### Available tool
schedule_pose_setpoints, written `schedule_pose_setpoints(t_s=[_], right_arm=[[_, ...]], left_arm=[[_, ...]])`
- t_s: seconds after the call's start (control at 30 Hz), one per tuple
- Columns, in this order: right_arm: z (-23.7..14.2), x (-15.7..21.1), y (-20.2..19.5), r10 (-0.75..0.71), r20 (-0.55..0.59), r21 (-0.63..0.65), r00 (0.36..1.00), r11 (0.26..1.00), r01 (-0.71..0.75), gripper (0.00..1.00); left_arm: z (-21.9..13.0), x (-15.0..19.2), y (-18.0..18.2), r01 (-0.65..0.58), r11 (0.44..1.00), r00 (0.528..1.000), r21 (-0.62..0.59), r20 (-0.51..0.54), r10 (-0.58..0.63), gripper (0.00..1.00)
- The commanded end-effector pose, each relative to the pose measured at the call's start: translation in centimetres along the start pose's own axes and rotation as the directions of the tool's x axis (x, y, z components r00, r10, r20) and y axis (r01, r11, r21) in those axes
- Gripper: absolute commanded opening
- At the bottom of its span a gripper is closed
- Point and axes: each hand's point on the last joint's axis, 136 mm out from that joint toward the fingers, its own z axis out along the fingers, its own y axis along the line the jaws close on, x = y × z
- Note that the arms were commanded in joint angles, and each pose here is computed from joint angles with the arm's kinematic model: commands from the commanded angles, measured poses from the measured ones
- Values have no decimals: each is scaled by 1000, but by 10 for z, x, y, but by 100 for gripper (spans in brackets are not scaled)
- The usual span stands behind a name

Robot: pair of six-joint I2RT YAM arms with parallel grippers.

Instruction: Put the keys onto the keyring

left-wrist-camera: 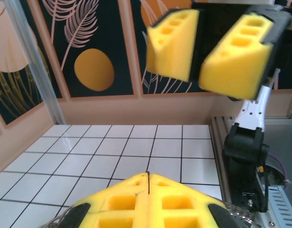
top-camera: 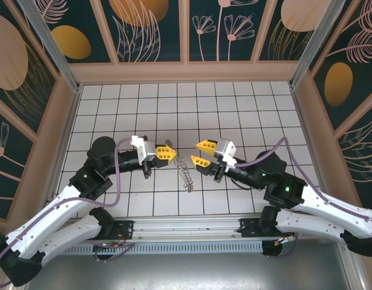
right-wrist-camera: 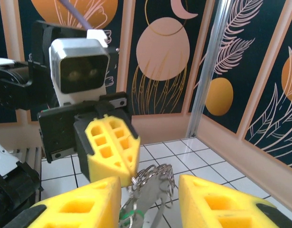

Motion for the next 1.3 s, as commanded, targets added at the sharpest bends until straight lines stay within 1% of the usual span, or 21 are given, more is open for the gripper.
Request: schedule_pose_setpoints(t_s=[0.0,0.23,0.43,0.73,0.97,1.27], right_arm=[[-3,-3,7,20,-27,-85,999,996,-22,37],[11,14,0,49,-84,-102,995,993,-57,36],[12,23,1,53,-105,-126,993,990,-66,30],[16,34,11,59,-130,-186,990,979,-83,21],[19,40,14,63,-143,-208,988,974,-93,18],[22,46,19,67,-156,-239,985,966,-103,18]], left_arm=[[-4,-23,-13,-53,997,995,64,83,48,0],[-4,-28,-19,-58,993,994,104,102,47,0],[-3,-30,-23,-58,990,993,131,109,44,0],[-2,-30,-23,-55,989,993,136,110,40,0],[-2,-29,-23,-51,989,994,140,106,36,0],[-1,-28,-23,-49,989,994,142,102,34,0]])
